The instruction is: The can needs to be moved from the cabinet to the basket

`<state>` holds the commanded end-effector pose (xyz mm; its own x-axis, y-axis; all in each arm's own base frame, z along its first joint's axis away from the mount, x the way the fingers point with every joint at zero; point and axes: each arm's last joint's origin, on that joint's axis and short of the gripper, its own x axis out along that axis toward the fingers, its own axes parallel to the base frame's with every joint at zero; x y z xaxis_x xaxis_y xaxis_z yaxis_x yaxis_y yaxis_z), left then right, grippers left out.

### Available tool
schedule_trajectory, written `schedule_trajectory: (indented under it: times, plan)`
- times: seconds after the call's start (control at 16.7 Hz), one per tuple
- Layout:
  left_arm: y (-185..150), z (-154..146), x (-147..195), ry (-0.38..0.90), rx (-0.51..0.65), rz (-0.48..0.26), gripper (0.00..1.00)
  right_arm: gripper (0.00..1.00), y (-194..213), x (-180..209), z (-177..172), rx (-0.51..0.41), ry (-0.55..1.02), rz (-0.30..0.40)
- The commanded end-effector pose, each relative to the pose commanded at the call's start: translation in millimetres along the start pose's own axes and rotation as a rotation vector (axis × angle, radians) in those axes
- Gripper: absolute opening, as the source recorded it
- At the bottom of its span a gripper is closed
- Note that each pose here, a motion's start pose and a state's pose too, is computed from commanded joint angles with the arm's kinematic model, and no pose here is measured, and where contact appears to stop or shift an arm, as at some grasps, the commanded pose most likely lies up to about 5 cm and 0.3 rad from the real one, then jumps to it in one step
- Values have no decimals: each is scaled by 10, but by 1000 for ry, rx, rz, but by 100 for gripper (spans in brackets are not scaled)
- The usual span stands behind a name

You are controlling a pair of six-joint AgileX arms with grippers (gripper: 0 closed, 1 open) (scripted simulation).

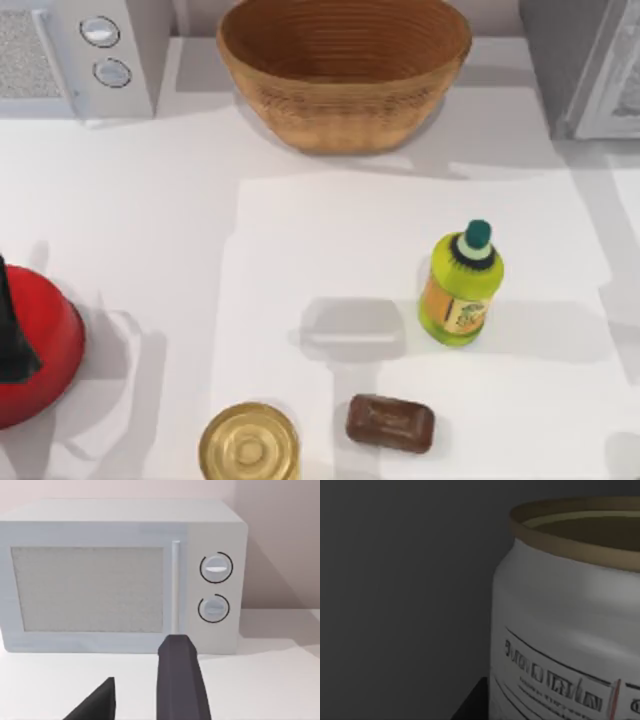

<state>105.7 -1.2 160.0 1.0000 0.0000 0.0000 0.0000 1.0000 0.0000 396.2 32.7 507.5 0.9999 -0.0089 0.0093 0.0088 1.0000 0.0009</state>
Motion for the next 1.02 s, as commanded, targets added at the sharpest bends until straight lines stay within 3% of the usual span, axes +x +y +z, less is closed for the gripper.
schedule_trajectory:
  times: [0.54,0.72,1.02]
  plan:
    - [0,0,0,0,0,0,100,0,11,-59,32,1,1,1]
    - [0,0,0,0,0,0,100,0,34,-409,211,1,2,0]
    - [0,0,0,0,0,0,100,0,33,-1382,553,2,-7,2]
